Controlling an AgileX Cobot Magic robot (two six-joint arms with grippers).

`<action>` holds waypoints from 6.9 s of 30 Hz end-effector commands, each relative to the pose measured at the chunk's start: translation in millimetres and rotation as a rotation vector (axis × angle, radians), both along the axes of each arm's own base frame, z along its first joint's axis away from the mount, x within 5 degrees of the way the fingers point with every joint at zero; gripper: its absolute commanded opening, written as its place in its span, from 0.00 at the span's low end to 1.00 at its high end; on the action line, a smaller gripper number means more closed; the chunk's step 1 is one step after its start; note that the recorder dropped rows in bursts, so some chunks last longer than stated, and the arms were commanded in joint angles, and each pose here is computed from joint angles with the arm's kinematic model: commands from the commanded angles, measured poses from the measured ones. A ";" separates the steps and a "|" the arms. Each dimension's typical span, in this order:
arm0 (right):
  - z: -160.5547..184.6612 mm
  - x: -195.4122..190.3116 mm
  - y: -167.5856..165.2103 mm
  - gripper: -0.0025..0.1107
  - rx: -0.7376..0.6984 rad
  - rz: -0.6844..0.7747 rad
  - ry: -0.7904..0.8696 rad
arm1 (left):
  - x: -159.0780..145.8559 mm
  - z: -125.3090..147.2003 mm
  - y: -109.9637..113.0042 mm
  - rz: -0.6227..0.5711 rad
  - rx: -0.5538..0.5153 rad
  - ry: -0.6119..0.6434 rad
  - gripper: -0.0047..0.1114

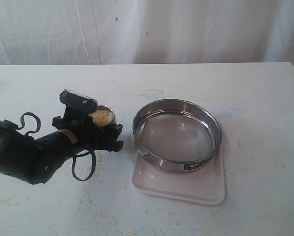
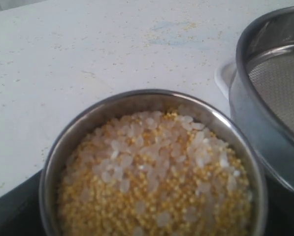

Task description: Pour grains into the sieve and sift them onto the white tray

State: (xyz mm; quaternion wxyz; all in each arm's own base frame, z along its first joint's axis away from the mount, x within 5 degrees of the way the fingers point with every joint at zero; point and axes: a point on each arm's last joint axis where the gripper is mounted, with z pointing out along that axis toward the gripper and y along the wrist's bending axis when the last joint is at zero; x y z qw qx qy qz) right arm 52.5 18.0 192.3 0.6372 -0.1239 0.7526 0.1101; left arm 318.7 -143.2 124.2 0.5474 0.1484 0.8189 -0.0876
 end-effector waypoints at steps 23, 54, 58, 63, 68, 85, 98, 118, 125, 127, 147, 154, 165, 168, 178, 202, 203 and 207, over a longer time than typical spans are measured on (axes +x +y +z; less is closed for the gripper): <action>-1.4 -0.1 -0.3 0.02 0.001 -0.004 -0.006 | -0.4 -1.2 -15.2 -0.086 0.101 0.244 0.04; -1.4 -0.1 -0.3 0.02 0.001 -0.004 -0.006 | 4.0 -27.2 -14.1 -0.060 0.122 0.240 0.05; -1.4 -0.1 -0.3 0.02 0.001 -0.004 -0.006 | 5.8 -25.4 -13.3 -0.033 0.099 0.222 0.13; -1.4 -0.1 -0.3 0.02 0.001 -0.004 -0.006 | 7.2 -24.0 -12.4 -0.009 0.080 0.209 0.36; -1.4 -0.1 -0.3 0.02 0.001 -0.004 -0.006 | 7.0 -24.8 -12.3 -0.007 0.081 0.215 0.57; -1.4 -0.1 -0.3 0.02 0.001 -0.004 -0.006 | 8.2 -23.4 -11.8 0.011 0.061 0.201 0.86; -1.4 -0.1 -0.3 0.02 0.001 -0.004 -0.006 | 8.2 -22.8 -11.8 -0.006 0.090 0.191 0.86; -1.4 -0.1 -0.3 0.02 0.001 -0.004 -0.006 | 7.1 -11.2 -12.9 -0.023 0.099 0.188 0.86; -1.4 -0.1 -0.3 0.02 0.001 -0.004 -0.006 | 14.9 -4.8 -18.5 -0.034 0.096 0.206 0.86; -1.4 -0.1 -0.3 0.02 0.001 -0.004 -0.006 | 15.1 -4.7 -18.6 -0.036 0.099 0.206 0.86; -1.4 -0.1 -0.3 0.02 0.001 -0.004 -0.006 | 12.4 -0.7 -6.1 0.079 0.025 0.027 0.86; -1.4 -0.1 -0.3 0.02 0.001 -0.004 -0.006 | 12.8 -4.4 -6.0 0.089 0.011 0.034 0.86; -1.4 -0.1 -0.3 0.02 0.001 -0.004 -0.006 | 14.7 -9.1 -4.9 0.109 -0.013 0.021 0.86; -1.4 -0.1 -0.3 0.02 0.001 -0.004 -0.006 | 15.4 -10.3 -4.7 0.113 -0.014 0.009 0.86; -1.4 -0.1 -0.3 0.02 0.001 -0.004 -0.006 | 21.9 -8.7 -6.5 0.132 -0.041 -0.024 0.86; -1.4 -0.1 -0.3 0.02 0.001 -0.004 -0.006 | 17.0 -12.2 -7.4 0.103 0.001 0.077 0.04; -1.4 -0.1 -0.3 0.02 0.001 -0.004 -0.006 | 17.0 -9.7 -7.5 0.103 -0.002 0.073 0.04; -1.4 -0.1 -0.3 0.02 0.001 -0.004 -0.006 | 16.9 1.4 -7.5 0.102 -0.017 0.050 0.04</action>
